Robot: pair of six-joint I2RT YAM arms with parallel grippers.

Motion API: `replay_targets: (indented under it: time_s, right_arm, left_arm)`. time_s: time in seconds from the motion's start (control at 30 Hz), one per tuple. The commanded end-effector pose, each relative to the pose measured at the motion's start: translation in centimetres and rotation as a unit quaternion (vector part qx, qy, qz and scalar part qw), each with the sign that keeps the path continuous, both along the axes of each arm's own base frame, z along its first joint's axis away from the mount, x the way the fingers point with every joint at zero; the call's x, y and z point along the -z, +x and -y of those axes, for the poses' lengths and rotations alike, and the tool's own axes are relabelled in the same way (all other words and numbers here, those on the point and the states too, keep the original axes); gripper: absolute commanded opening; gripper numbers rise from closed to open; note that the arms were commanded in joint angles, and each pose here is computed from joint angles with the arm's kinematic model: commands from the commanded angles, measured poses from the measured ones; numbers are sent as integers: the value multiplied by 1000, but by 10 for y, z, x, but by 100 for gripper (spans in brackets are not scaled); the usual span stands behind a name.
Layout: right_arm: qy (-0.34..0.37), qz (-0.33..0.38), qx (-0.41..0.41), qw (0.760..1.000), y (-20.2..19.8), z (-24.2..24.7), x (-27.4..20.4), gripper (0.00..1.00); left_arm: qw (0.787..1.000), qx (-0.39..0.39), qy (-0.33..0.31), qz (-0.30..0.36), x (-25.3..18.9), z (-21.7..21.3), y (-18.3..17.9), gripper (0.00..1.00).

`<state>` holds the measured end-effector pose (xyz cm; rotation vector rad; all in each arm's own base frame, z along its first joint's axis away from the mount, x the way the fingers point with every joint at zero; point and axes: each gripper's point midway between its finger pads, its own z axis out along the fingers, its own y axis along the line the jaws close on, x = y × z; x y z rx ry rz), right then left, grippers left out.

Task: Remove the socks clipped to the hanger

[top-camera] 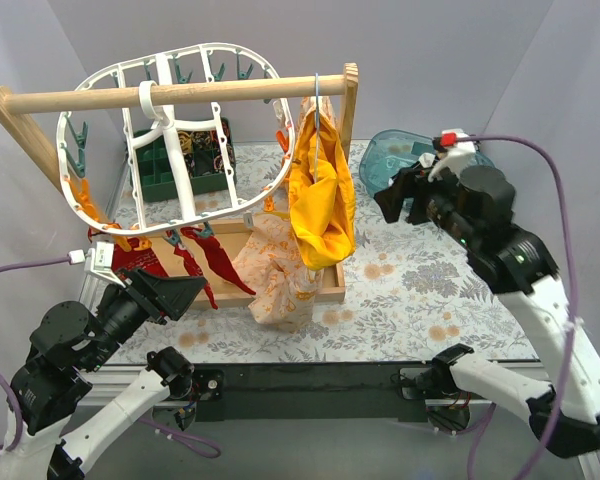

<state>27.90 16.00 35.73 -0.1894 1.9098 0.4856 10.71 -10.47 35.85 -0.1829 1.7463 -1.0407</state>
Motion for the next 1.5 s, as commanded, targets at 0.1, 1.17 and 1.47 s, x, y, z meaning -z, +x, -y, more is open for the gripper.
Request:
replay_targets:
  time_s: [0.1, 1.17, 1.47]
  right_arm:
    - [79, 130, -214, 965, -103, -25, -84, 89]
    - [82, 157, -416, 892, -185, -254, -96, 90]
    - [-50, 85, -295, 950, -134, -293, 29, 91]
  left_arm:
    - [1000, 11, -1, -5, 5, 4, -1, 57]
    - [997, -60, -47, -32, 5, -30, -11, 54]
    - [996, -69, -41, -37, 8, -40, -18, 54]
